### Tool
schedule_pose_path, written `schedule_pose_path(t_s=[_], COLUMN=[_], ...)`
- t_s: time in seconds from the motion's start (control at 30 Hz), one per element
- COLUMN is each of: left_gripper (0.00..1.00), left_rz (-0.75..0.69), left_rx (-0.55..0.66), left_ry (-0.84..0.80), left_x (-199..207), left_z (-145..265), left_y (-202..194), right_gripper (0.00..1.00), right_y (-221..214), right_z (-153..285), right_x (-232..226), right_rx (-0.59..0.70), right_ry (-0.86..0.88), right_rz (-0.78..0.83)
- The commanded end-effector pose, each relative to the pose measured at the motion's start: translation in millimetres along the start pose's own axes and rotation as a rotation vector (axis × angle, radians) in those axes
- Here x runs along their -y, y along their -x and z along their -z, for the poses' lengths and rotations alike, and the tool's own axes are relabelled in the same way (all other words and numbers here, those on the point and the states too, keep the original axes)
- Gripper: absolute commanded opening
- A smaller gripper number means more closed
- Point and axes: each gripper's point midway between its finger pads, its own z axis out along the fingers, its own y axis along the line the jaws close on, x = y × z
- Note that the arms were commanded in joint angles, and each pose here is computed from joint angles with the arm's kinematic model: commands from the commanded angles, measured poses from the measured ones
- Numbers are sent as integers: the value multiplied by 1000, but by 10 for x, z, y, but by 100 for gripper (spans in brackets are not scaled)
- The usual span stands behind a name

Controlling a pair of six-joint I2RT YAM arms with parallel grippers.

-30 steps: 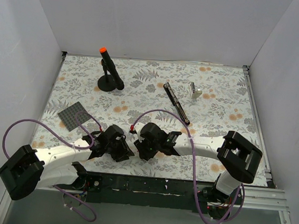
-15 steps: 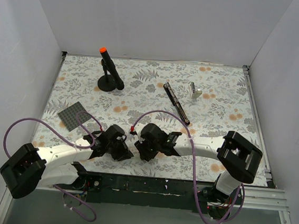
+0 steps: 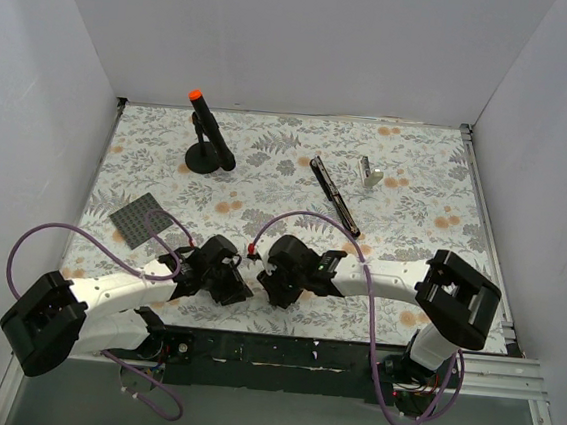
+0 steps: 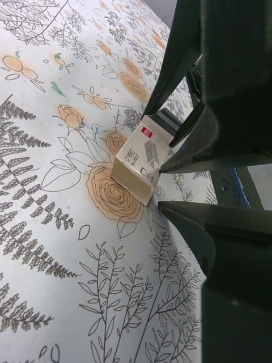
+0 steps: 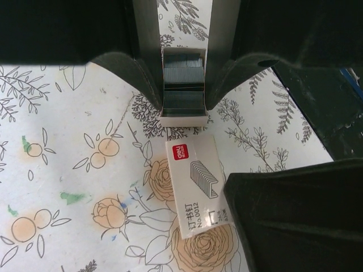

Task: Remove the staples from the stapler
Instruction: Pick up the staple box from the center of the board.

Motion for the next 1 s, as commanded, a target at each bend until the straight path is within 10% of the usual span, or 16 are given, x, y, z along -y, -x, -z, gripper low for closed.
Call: schedule_pose_path(t_s=[0.0,0.3,0.97], left_gripper=[30,51,52], left_rz=[432,505,624], left_rx=[30,60,150], left_ry=[-24,-61,10], left_x=[346,418,512], left_z=[123,257,206], left_y=[112,172,334], right_gripper=[18,17,17], right_y=[-143,-122,-144], right_z=[104,238,409], right_x=[-61,-20,65], right_rx=[-55,-16,55], right_ry=[33,8,-18], right_rz=[37,27,26])
